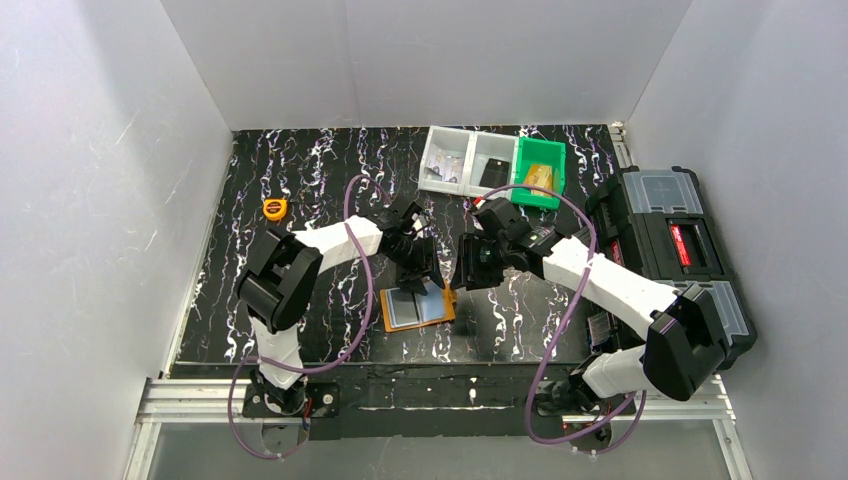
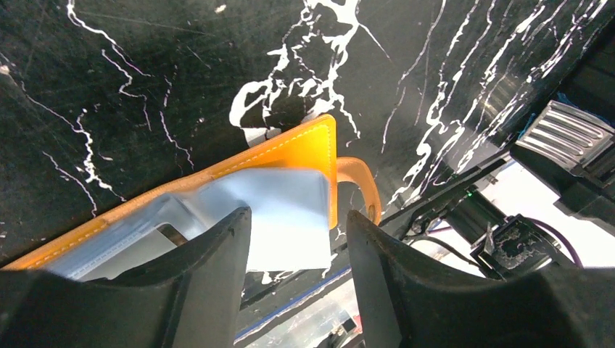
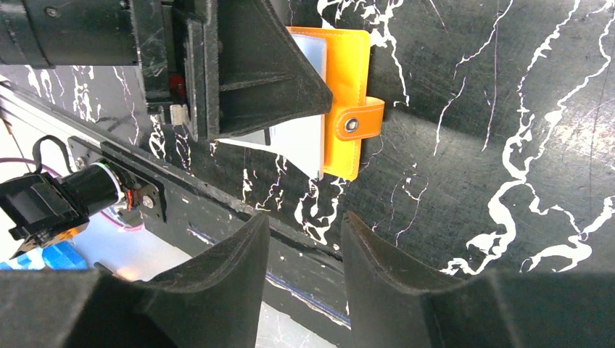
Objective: Take the credit cards out of the card holder
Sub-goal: Remove the credit card from the card holder.
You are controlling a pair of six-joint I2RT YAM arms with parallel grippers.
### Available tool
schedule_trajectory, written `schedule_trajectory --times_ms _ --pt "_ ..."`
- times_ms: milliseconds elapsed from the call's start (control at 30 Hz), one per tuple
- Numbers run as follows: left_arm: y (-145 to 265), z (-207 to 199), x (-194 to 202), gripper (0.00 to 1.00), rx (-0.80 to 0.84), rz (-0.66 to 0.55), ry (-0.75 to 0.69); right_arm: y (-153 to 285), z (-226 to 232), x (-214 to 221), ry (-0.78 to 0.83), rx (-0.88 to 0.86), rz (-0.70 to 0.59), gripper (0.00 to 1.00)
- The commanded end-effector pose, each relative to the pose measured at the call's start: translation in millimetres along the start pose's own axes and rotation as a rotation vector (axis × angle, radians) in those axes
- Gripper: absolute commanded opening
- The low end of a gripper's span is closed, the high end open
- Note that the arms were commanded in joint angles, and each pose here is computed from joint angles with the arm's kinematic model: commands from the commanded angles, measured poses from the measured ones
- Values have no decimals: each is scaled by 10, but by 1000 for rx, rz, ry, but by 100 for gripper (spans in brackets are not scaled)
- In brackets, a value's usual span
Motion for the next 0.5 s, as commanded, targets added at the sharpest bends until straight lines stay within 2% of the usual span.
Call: schedule_trajectory --times_ms 0,233,367,467 --pt "264 -184 37 52 39 -24 -55 48 81 -87 17 -32 -12 49" --pt "463 -211 38 53 4 -67 -79 37 144 -88 16 -71 8 49" --pt "520 -204 38 51 -7 -73 -84 53 189 -98 15 -97 7 48" --pt "637 -112 41 48 -73 -102 -70 28 246 -97 19 -130 31 48"
Point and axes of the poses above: each gripper's point midway between its finger pads, its own y axis back along the fingers, its own z axis along the line the jaws close on, x = y × z, the point moved 6 cm from there along y, back along the fingers
